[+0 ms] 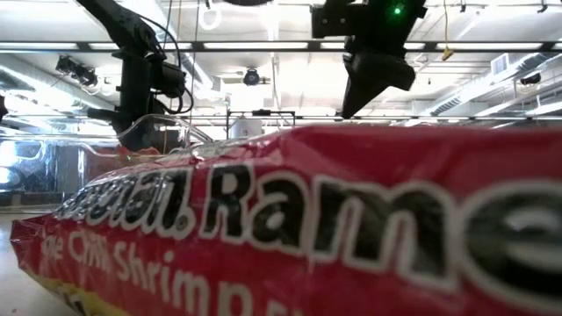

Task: Sort Maruchan noodles
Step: Put the orange noodle pack into the top left transparent bin

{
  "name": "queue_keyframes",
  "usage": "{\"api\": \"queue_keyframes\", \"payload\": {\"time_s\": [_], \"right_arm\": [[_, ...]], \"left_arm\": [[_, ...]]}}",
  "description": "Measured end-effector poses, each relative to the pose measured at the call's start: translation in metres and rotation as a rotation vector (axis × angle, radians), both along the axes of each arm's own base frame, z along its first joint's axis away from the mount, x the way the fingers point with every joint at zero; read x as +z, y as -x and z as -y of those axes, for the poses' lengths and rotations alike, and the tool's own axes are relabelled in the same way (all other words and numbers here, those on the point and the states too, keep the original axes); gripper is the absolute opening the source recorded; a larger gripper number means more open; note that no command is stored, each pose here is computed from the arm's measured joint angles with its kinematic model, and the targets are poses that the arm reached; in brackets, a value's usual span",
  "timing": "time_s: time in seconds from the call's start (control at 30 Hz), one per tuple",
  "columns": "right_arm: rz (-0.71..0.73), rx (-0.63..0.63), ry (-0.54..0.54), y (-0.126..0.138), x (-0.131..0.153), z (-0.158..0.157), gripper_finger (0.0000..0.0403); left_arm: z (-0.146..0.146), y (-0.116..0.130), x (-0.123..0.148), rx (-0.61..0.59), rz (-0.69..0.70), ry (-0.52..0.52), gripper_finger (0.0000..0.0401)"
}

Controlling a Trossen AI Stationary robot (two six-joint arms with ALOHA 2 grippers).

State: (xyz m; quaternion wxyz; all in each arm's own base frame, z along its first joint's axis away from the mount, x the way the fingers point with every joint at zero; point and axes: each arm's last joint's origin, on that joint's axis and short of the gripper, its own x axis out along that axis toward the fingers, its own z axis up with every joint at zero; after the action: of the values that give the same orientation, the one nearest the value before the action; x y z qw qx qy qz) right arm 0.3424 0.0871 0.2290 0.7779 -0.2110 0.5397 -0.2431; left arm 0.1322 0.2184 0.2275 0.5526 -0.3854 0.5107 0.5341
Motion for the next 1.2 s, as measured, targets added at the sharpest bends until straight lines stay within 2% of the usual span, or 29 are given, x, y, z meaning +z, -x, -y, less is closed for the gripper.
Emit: {"api": "queue_keyframes", "payload": {"time_s": [0.1, 0.23, 0.4, 0.53, 0.67, 0.8, 0.97, 1.2], "right_arm": [[-0.073, 0.034, 0.028, 0.004, 0.003, 0.0, 0.0014], [-0.148, 0.051, 0.058, 0.011, 0.011, 0.0, 0.0014], [-0.179, 0.107, 0.123, 0.026, 0.038, 0.0, 0.0014], [-0.127, 0.149, 0.183, 0.041, 0.066, 0.003, 0.0014], [-0.027, 0.131, 0.155, 0.054, 0.09, 0.013, 0.0014], [0.092, 0.105, 0.113, 0.063, 0.11, 0.021, 0.0014], [0.226, 0.073, 0.102, 0.071, 0.124, 0.024, 0.0014], [0.276, 0.043, 0.069, 0.074, 0.113, 0.019, 0.0014]], "left_arm": [[0.001, -0.001, 0.0, -0.016, -0.002, 0.0, 0.0026], [0.002, -0.004, 0.0, -0.038, -0.004, 0.0, 0.005], [0.004, -0.004, 0.0, -0.075, -0.029, 0.008, 0.0084], [0.003, -0.004, 0.004, -0.075, -0.031, 0.01, 0.0097], [0.0, -0.008, 0.025, -0.081, 0.003, 0.003, 0.0098], [0.004, -0.014, 0.055, -0.152, 0.115, 0.067, 0.0098], [0.047, -0.031, 0.091, -0.332, 0.279, 0.148, 0.0098], [0.14, -0.043, 0.125, -0.541, 0.473, 0.249, 0.0098]]}}
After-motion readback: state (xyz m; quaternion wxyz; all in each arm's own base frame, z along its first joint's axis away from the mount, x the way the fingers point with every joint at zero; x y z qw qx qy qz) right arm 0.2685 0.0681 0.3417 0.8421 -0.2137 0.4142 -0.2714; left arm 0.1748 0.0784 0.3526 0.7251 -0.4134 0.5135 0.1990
